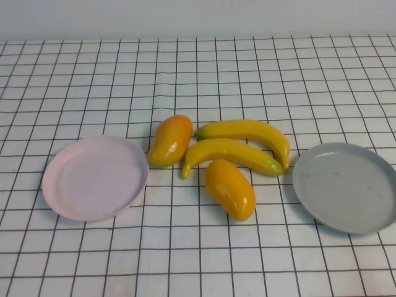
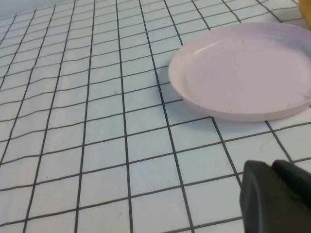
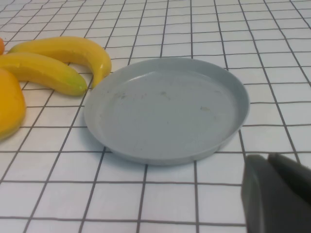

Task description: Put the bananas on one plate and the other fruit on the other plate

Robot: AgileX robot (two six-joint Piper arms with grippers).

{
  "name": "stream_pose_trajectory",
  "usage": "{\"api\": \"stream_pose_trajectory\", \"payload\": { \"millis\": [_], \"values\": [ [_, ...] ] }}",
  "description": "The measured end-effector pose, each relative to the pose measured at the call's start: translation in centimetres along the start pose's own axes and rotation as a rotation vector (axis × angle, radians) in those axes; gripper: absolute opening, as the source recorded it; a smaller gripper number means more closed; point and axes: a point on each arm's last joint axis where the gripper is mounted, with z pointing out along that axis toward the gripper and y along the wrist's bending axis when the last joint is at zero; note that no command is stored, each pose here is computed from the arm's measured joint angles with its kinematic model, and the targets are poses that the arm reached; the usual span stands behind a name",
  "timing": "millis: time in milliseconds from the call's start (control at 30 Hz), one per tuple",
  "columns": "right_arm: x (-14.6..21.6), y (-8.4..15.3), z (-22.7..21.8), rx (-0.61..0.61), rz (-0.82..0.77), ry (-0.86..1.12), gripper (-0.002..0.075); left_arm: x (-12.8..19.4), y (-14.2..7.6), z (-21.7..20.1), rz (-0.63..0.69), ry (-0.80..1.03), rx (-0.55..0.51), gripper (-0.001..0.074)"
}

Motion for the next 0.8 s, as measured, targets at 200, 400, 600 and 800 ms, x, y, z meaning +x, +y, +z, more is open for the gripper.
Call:
{"api": "stream_pose_trajectory", "payload": {
  "millis": [200,400,600,800],
  "values": [
    [0.0,0.0,0.0,0.000,0.000,0.000,-0.0016,0.0,0.0,0.0,0.008,0.002,-0.003,0.0003],
    [0.0,0.0,0.0,0.000,0.000,0.000,-0.0016,-0.3,-0.1,0.0,-0.029,-0.029,0.007,0.0003],
    [0.0,0.0,0.0,0.000,0.000,0.000,-0.0016,-2.5,-0.1,-0.3,-0.460,-0.269,0.079,0.0003],
    [0.0,0.0,0.0,0.000,0.000,0.000,-0.0016,-4.1,0.6,-1.0,-0.602,-0.469,0.075,0.0003]
  ]
}}
